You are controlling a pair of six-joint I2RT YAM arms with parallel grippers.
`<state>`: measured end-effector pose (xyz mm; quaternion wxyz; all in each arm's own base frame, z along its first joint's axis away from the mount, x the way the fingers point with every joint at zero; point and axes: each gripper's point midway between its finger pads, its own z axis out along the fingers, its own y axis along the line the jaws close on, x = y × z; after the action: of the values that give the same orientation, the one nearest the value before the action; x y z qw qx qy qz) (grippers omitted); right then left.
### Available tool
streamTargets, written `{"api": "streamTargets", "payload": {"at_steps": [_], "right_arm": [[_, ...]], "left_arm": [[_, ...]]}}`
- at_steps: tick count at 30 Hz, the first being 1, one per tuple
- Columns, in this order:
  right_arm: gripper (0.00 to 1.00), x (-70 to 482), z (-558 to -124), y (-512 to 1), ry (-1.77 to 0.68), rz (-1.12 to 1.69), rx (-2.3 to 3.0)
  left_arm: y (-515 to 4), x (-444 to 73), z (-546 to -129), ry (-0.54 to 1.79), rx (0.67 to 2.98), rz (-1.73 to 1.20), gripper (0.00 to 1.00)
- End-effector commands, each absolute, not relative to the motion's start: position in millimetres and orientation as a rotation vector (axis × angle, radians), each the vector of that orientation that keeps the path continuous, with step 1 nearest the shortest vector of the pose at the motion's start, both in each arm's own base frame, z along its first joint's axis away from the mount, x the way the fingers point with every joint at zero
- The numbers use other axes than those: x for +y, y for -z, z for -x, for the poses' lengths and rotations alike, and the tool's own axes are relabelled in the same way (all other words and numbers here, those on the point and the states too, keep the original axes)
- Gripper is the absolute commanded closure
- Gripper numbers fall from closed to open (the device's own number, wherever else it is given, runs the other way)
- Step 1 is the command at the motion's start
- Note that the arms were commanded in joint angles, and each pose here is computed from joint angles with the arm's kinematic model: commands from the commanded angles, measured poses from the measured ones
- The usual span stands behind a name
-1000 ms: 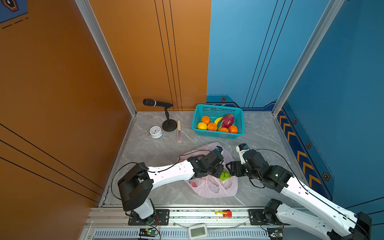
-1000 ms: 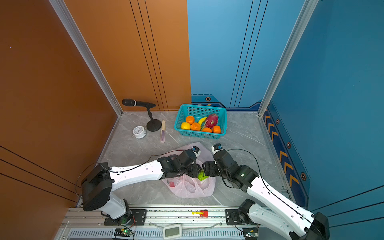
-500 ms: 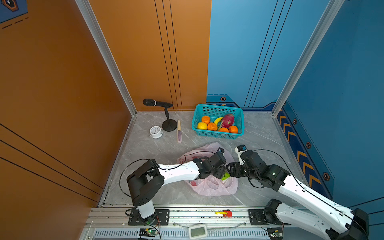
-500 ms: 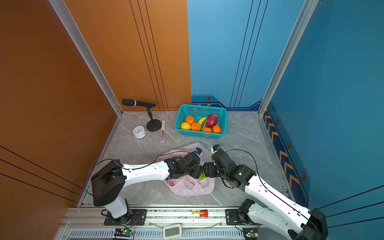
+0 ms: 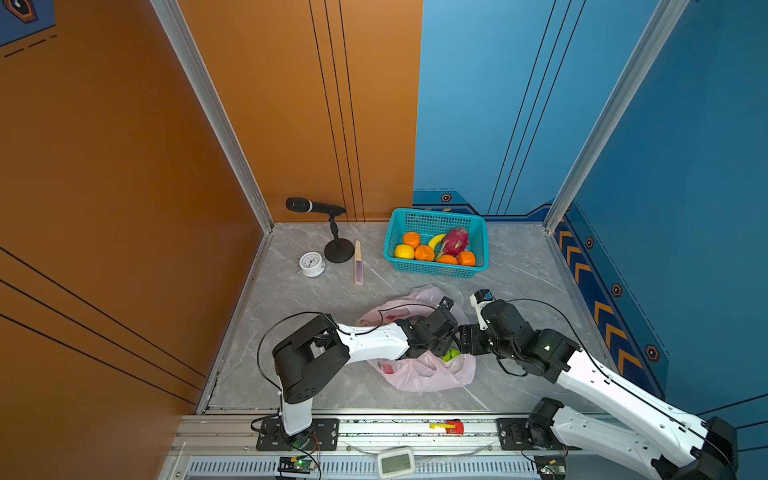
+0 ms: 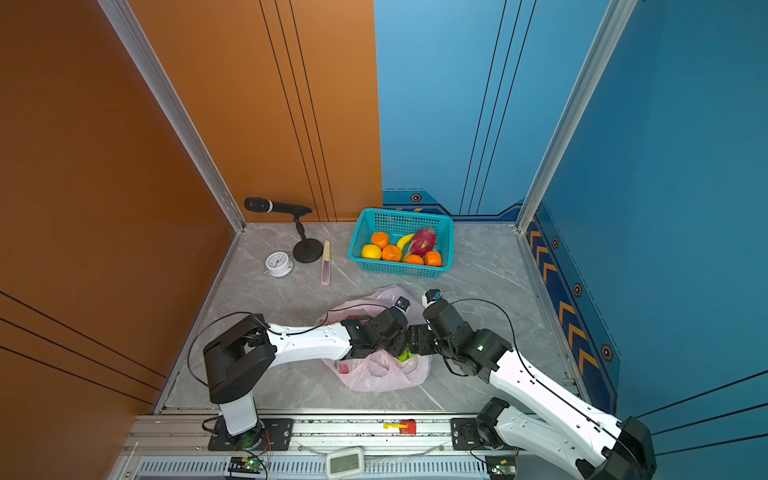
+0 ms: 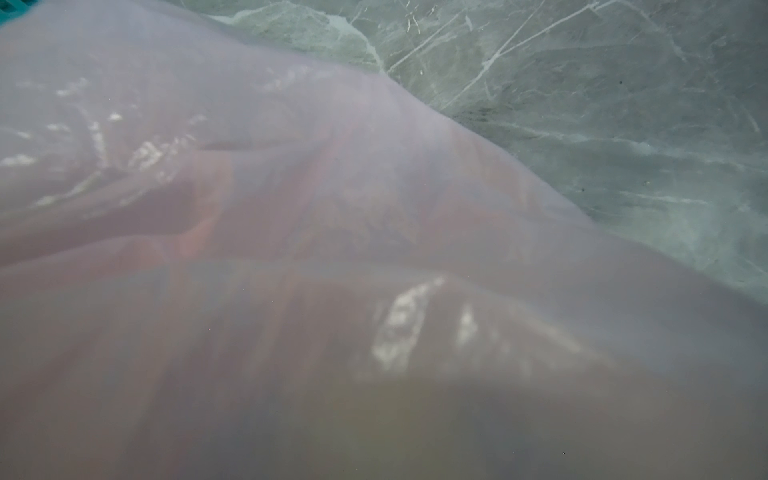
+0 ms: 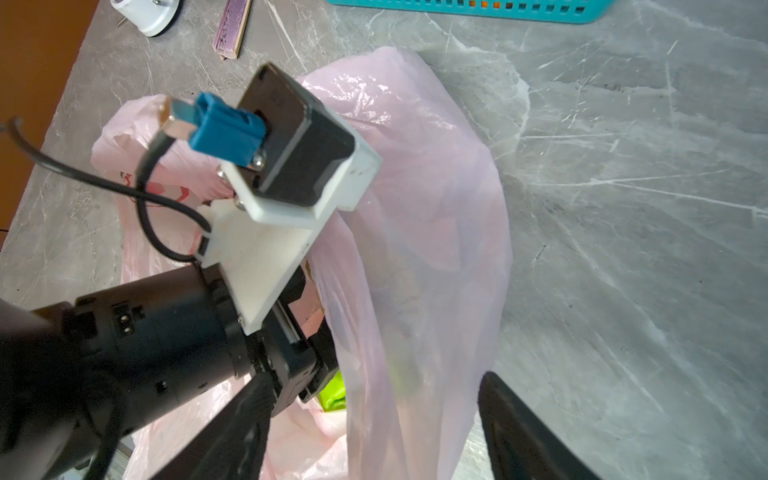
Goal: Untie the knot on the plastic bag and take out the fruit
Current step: 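Grasp the yellow-green fruit inside the bag with the left gripper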
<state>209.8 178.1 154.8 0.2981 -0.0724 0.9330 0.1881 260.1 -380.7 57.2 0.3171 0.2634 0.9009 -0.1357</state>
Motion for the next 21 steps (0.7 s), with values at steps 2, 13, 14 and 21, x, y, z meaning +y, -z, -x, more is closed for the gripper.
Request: {"api": "streamTargets", "payload": {"at_steps": [2, 13, 14, 21], "right_arm": [[0.2, 170.6, -203.7, -147.5, -0.459, 0.178, 2.513], [0.18, 159.3, -203.1, -142.8, -0.411, 0.113, 2.526], [0.18, 158.8, -203.2, -142.3, -0.409, 0.109, 2.528], [0.18, 146.0, -208.1, -136.2, -0.335, 0.018, 2.549]], "left_arm": [[-46.8, -381.6, -253.1, 0.334, 2.397, -0.743, 0.4], [-75.4, -387.4, -248.6, 0.442, 2.351, -0.734, 0.6], [-77.8, -387.3, -248.6, 0.451, 2.347, -0.733, 0.61], [-93.8, -384.3, -246.9, 0.488, 2.298, -0.725, 0.69]]}}
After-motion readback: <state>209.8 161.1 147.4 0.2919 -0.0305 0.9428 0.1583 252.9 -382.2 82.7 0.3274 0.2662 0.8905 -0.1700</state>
